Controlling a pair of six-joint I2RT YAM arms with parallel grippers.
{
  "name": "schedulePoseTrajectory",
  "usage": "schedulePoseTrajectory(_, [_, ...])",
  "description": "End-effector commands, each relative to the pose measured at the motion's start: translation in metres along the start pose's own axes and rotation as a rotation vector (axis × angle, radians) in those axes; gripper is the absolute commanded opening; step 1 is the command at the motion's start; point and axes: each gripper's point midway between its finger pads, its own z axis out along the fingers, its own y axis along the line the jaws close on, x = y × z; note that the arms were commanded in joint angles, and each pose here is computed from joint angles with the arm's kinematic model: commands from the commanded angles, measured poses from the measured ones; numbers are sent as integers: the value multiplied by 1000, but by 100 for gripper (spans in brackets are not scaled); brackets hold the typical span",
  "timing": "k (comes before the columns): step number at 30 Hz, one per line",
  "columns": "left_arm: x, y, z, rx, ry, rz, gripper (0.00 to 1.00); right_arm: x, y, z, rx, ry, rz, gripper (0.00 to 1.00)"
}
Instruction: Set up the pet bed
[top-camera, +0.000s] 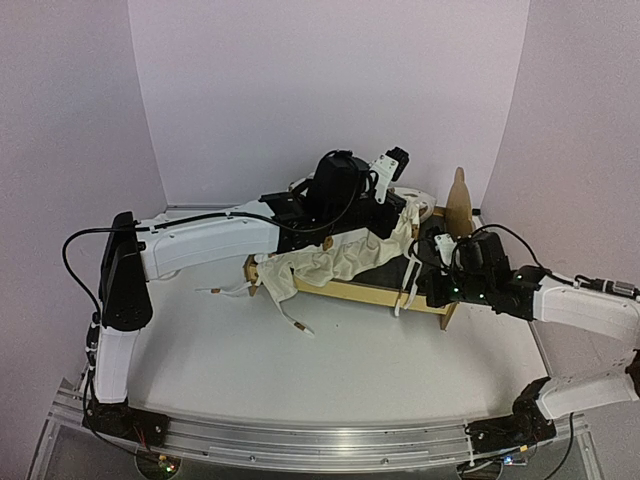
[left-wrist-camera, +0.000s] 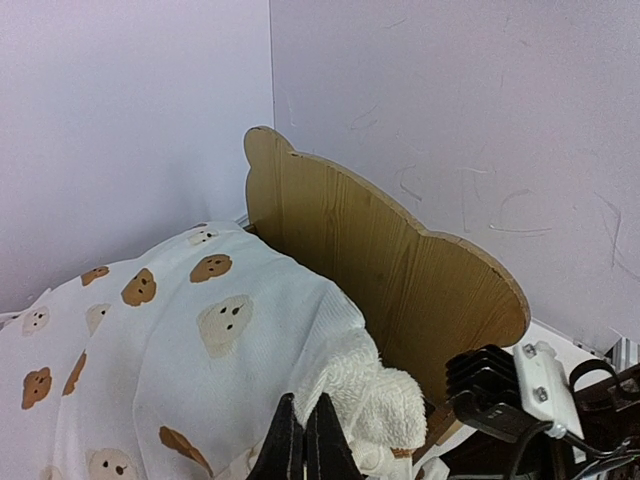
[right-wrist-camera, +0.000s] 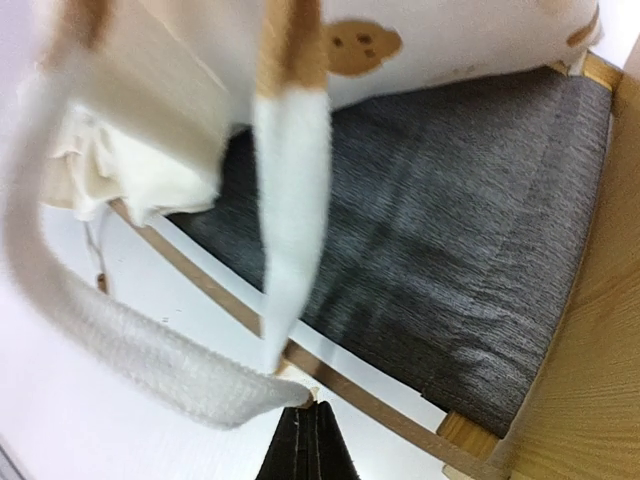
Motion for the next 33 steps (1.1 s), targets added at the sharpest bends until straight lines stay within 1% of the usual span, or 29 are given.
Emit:
schedulePoseTrajectory(1, [-62,1,-32,6,-150,-6,0,-16,23,-15,-135,-61,32,0])
schedulePoseTrajectory(4, [-62,1,-31,5,-150,-6,0,-24,46,-18,-263,-63,51,0])
schedulePoseTrajectory(9, [-59,2,-33,4,-143,-10,0,-36,71,-5,-400,-49,113,0])
schedulePoseTrajectory(14, [-58,8,-36,-16,-158,-12,0,-34,82,21,-434,-16,160,0])
schedulePoseTrajectory(20, [-50,21,-41,-30,-154,-35,0,-21,97,38,-463,60,144,1])
schedulePoseTrajectory(21, [-48,23,-41,-31,-153,-38,0,-18,97,38,-460,68,139,2])
schedulePoseTrajectory(24, [-42,28,-40,-32,-145,-47,0,-11,95,32,-447,85,127,15])
schedulePoseTrajectory(27, [-36,32,-39,-33,-140,-56,0,-5,89,23,-420,101,111,25])
schedulePoseTrajectory(29, [-33,34,-38,-32,-136,-62,0,1,85,17,-400,128,105,33])
schedulePoseTrajectory(30, [-32,35,-37,-32,-136,-64,0,3,83,13,-394,137,97,35])
schedulePoseTrajectory(33, [-29,34,-36,-23,-133,-67,0,3,80,-1,-379,139,74,39])
